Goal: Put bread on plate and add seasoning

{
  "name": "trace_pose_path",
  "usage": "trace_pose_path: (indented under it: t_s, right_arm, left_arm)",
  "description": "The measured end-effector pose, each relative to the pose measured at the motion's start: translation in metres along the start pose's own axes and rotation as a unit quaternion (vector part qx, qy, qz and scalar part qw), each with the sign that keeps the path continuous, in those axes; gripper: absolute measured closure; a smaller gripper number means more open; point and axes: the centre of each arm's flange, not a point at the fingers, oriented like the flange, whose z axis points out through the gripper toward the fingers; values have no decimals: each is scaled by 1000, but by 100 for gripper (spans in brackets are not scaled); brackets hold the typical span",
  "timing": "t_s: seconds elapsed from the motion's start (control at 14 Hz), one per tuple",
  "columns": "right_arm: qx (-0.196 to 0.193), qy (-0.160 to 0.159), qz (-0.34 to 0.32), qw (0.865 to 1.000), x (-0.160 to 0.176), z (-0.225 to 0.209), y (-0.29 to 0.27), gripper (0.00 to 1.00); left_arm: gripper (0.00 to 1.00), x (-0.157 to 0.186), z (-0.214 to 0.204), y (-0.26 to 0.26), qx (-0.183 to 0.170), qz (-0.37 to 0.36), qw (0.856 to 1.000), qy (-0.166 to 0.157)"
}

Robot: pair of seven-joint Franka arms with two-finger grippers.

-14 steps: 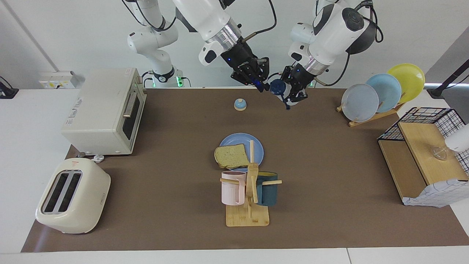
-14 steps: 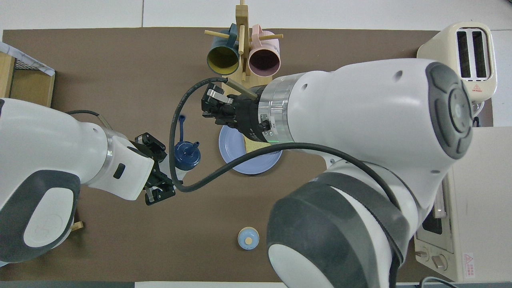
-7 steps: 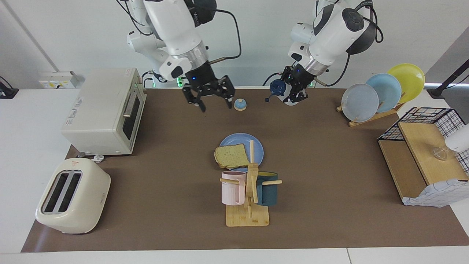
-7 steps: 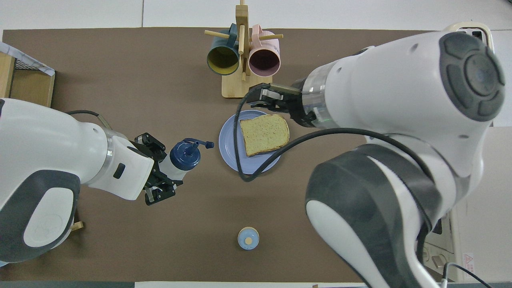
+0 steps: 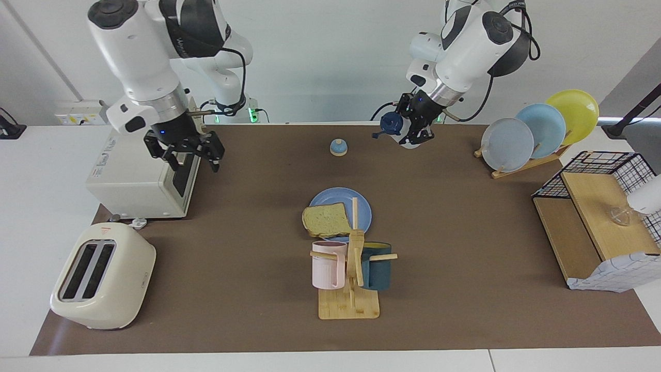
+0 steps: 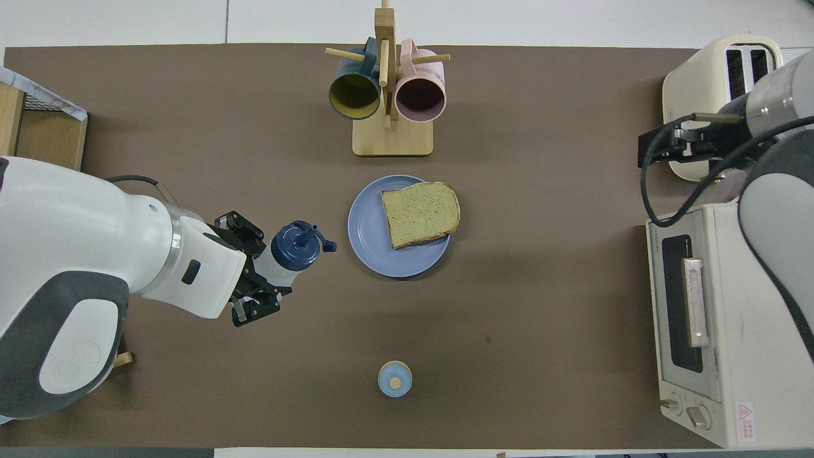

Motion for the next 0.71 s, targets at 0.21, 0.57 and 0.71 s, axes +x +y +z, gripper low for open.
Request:
trace_pose_path:
  t_s: [0.21,0.57,0.71]
  right_arm:
    - [-4,-28,-8,1000,-14,-10,28,0]
    - [-22,-28,-36,999,-26,-18,6,0]
    - [-46,-17,-47,998,-33,-27,-2,0]
  left_arm:
    - [56,13,-1,9,27,16,999,-30]
    - [56,33,-3,15,94,58,989,-101]
    - [56,42,-3,15,117,68,983,-123]
